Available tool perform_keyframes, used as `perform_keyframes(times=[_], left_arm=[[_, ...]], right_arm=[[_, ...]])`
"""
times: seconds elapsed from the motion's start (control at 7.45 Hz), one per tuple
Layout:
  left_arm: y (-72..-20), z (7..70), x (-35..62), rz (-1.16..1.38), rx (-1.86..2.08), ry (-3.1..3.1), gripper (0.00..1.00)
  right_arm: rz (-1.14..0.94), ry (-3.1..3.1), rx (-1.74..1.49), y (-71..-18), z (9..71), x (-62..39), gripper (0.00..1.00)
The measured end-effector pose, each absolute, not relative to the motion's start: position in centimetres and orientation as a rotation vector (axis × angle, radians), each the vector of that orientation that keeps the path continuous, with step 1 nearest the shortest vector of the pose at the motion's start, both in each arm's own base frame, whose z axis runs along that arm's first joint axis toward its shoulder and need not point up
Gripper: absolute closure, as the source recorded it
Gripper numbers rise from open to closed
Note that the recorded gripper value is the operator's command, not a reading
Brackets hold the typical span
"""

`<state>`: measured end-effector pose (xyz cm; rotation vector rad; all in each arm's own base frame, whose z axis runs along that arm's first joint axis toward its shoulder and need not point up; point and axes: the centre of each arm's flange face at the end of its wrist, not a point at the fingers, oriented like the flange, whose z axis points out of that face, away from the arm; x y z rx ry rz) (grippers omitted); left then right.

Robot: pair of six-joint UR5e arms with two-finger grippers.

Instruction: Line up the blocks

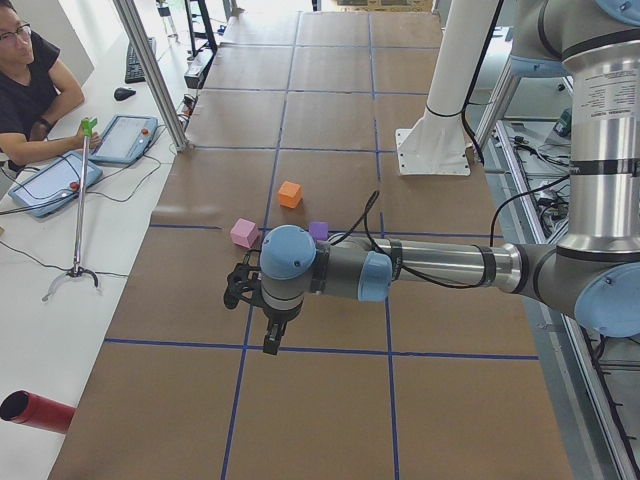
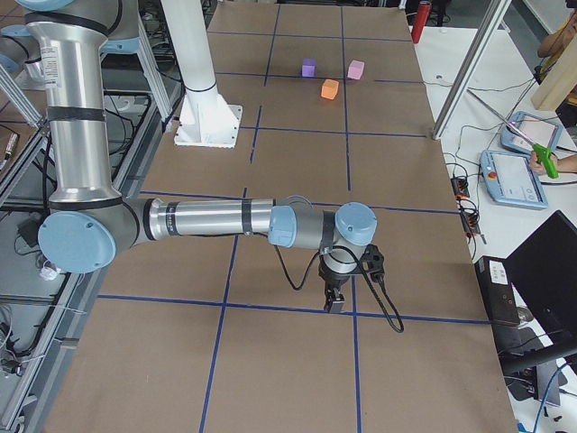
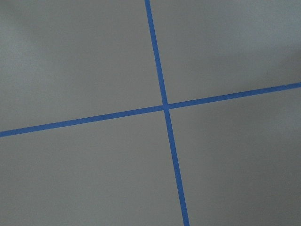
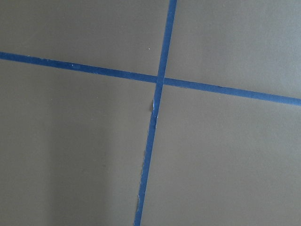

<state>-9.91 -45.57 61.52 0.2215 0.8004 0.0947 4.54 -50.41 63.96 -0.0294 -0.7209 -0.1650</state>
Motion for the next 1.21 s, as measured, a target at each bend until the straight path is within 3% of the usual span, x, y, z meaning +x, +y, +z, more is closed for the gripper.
perform_keyframes(times=[0.54,1.21], left_arm=[[-49.2,58.3,-5.9,0.137,0.221,0.809,0.0],[-61.4,38.6,12.2,0.125,0.153,0.85,0.0]], right_arm=[[-0.166,-0.721,-0.029,-50.5,63.9,4.5,0.0],[-0.165,-0.721,-0.029,-50.5,63.9,4.5,0.0]])
